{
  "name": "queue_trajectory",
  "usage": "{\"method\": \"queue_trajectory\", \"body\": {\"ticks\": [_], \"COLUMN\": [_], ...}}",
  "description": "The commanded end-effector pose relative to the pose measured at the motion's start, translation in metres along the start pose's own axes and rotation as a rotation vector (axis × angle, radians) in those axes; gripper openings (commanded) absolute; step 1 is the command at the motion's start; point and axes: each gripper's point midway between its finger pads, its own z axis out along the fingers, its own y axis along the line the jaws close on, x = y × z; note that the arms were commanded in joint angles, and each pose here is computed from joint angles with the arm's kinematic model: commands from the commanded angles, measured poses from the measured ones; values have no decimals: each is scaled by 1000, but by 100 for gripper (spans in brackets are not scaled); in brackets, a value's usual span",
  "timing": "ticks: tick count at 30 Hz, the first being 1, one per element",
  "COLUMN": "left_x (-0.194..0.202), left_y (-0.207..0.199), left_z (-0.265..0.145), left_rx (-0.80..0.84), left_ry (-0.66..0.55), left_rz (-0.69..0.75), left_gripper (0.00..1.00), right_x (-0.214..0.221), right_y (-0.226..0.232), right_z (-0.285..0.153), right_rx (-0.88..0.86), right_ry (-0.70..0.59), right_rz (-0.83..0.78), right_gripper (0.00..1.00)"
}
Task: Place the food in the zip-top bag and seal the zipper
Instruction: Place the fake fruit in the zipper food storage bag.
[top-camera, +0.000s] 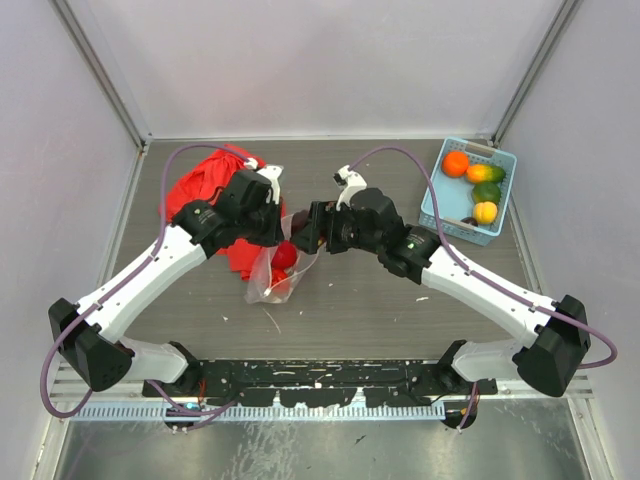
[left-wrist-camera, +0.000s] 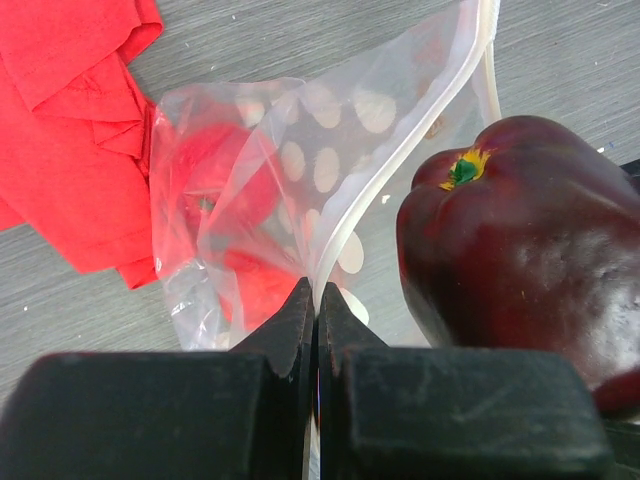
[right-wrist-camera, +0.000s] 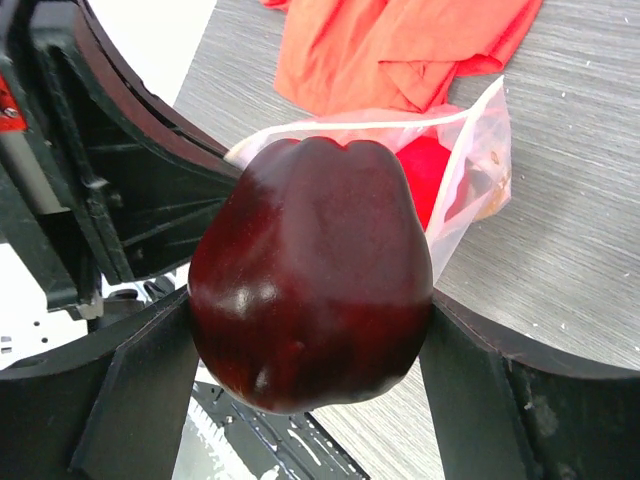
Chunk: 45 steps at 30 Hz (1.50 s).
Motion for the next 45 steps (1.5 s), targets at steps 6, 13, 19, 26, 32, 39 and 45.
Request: {"method": "queue_trajectory", "body": {"ticks": [6, 13, 19, 26, 32, 39, 45], "left_x": [-13, -13, -13, -13, -12, -12, -12], "left_y": [-4, -3, -2, -4, -4, -4, 0], "left_z": [-2, -1, -1, -1, 0, 0, 0], "left_rx": [19, 15, 14, 22, 21, 20, 4], "left_ry": [-44, -41, -39, -36, -32, -33, -32], "left_rz": [-20, -22, -24, -24, -24, -24, -29], "left_gripper": [0, 0, 0, 0, 0, 0, 0], "right_x": [12, 23, 27, 16, 5, 5, 5], "right_y": [4, 4, -14, 1, 12, 19, 13], "right_z": [1, 5, 11, 16, 20, 19, 20], "right_rx": [-22, -24, 85, 47, 23, -5, 31], "right_ry": [64, 125, 153, 125, 101, 109, 106], "right_rz": [-27, -96, -120, -72, -41, -22, -10], "right_gripper": [62, 62, 63, 70, 75, 85, 93]}}
